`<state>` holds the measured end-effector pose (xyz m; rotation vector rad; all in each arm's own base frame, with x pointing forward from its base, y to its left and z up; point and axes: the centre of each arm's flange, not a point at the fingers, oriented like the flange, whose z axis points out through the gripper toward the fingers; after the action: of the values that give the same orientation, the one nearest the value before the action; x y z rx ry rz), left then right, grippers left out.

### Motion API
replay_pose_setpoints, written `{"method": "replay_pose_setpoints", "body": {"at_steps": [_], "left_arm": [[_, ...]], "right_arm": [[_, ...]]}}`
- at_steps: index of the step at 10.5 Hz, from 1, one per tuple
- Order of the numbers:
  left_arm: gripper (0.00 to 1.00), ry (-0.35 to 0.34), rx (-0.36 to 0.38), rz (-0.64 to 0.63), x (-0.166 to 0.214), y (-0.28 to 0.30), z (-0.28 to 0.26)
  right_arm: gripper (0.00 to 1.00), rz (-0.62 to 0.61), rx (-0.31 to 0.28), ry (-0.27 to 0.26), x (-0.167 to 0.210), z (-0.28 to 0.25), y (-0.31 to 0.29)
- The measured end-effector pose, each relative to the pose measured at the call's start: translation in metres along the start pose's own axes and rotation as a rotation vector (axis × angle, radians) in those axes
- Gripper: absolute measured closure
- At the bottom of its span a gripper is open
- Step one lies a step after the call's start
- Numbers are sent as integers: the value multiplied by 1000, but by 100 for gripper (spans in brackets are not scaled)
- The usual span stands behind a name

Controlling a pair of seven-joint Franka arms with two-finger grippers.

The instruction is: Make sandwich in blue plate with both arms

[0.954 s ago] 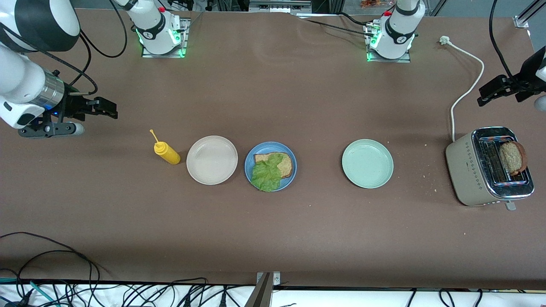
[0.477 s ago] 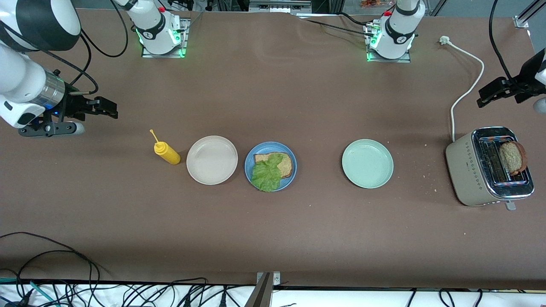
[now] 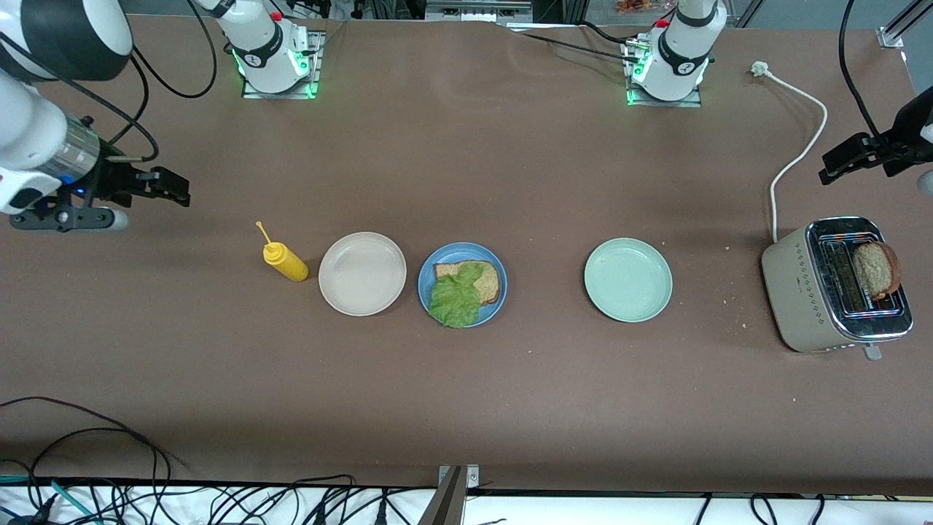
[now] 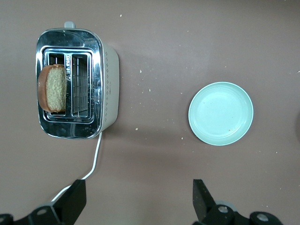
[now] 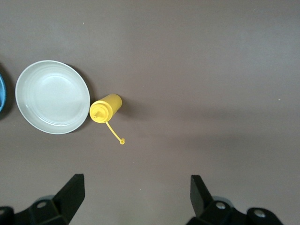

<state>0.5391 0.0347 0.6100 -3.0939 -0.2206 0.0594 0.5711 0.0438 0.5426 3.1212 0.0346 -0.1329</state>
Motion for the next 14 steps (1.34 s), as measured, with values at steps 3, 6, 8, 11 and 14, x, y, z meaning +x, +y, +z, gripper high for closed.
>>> {"method": "replay_pose_setpoints", "body": {"at_steps": [3,6,8,11,14], "left_arm": [[0,0,0,0,0,0,0],[0,0,0,0,0,0,0],[0,0,0,0,0,0,0],[0,0,0,0,0,0,0],[0,0,0,0,0,0,0]], "right_arm": [[0,19,0,29,-10,-44,9],[0,25,4,33,-10,-46,9],[0,28,9,35,-10,-46,10],[0,22,10,46,-9,-48,6],[0,21,11,48,-9,-48,5]]}}
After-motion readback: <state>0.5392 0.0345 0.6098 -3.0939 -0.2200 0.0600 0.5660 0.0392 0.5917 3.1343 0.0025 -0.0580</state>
